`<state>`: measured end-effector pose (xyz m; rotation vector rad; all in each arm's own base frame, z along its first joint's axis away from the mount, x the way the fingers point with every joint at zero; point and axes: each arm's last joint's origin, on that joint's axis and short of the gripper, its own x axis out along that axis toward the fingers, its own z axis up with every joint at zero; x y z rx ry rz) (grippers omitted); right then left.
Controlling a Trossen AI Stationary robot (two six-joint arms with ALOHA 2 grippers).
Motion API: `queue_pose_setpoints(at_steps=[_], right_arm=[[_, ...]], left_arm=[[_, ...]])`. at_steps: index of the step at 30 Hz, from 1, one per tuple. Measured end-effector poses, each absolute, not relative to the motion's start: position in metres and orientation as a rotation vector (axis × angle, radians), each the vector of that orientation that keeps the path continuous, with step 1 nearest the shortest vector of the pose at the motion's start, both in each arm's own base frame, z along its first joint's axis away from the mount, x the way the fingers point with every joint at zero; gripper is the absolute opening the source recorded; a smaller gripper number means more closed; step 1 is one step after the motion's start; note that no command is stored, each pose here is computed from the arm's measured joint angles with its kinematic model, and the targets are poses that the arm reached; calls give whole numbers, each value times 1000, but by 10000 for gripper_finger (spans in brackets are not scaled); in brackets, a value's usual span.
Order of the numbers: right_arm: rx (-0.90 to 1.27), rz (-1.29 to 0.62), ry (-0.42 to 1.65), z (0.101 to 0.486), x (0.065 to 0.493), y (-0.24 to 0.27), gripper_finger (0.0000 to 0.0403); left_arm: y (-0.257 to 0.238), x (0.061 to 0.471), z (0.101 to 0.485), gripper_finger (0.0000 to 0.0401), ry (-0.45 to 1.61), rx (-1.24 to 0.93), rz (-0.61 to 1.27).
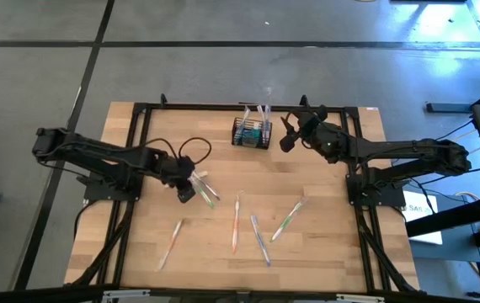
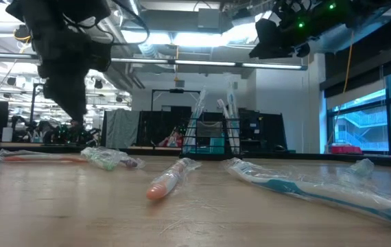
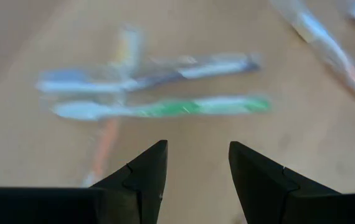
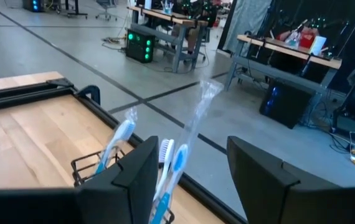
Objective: Pick & Place toothbrushing station
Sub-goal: Put the top orange toothbrush in the left section of the wire organizer
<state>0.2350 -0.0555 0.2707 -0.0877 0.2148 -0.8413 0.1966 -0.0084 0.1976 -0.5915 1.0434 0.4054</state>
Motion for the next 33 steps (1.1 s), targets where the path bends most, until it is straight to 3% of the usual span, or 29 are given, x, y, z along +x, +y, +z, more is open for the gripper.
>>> queue_pose_setpoints(at_steps=[5,12,18,33], right_arm=[[-88,-841,216,271,235,-56,191],[-89,-841,198,273,235,-56,191],[-89,-842,196,273,235,-56,191],[-47,-842,208,269,235,-55,191]], left_arm=[[-1,199,193,168,1006,-534,561],[13,205,178,168,1019,-783,746],[18,206,171,168,1110,-794,686],[18,201,158,168,1345,-462,489]])
